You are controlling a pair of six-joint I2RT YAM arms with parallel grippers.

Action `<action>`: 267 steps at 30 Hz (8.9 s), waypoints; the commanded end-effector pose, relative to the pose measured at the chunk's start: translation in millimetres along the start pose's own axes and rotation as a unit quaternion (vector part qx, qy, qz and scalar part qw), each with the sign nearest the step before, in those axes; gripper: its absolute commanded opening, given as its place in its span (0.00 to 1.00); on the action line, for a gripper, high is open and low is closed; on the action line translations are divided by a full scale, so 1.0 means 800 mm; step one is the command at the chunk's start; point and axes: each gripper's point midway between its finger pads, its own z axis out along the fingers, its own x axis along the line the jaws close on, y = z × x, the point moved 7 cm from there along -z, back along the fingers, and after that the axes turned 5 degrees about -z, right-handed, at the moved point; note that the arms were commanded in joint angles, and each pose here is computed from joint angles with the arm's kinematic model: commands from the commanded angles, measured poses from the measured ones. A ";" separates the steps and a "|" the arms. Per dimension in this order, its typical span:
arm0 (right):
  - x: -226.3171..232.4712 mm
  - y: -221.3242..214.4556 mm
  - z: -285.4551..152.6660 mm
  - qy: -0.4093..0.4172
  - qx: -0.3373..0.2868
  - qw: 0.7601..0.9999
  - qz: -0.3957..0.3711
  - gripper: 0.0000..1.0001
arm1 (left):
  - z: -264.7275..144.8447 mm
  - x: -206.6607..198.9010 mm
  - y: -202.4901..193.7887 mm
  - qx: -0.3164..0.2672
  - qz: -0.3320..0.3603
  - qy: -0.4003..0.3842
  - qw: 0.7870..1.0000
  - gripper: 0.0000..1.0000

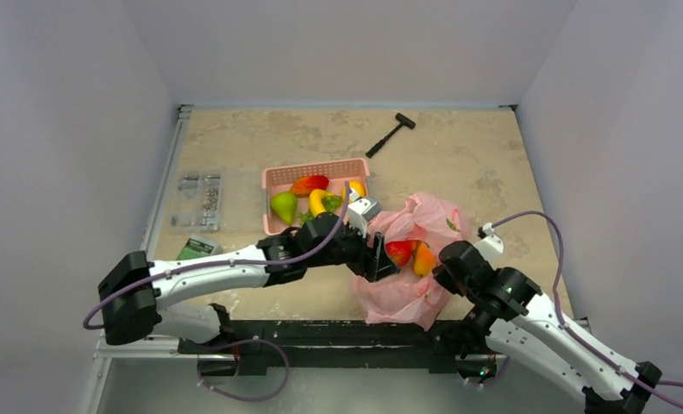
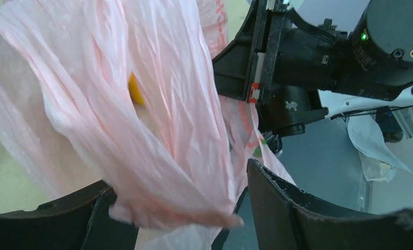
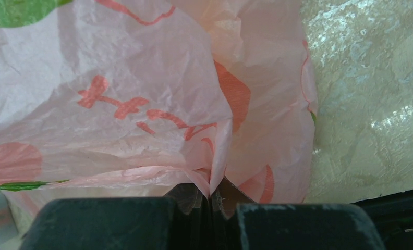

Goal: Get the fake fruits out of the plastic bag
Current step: Take out the fake fruit from the plastic bag, then place the fake fruit in the bin, then take out the fake fruit from the plastic bag, then place the fake fruit in the bin.

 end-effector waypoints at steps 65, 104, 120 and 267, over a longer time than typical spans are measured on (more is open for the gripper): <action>0.001 0.015 -0.014 0.054 -0.044 0.997 0.045 0.00 | 0.107 0.001 -0.008 0.034 0.093 0.110 0.989 0.05; 0.008 0.028 -0.022 0.069 -0.068 0.995 0.037 0.00 | -0.072 0.142 0.141 -0.119 0.014 0.362 0.925 0.04; 0.008 0.024 -0.021 0.068 -0.056 0.995 0.035 0.00 | -0.013 0.177 0.149 -0.057 -0.001 0.344 0.937 0.70; 0.007 0.061 0.010 -0.089 -0.180 0.980 0.016 0.00 | -0.068 -0.015 0.046 -0.022 0.056 0.085 0.995 0.14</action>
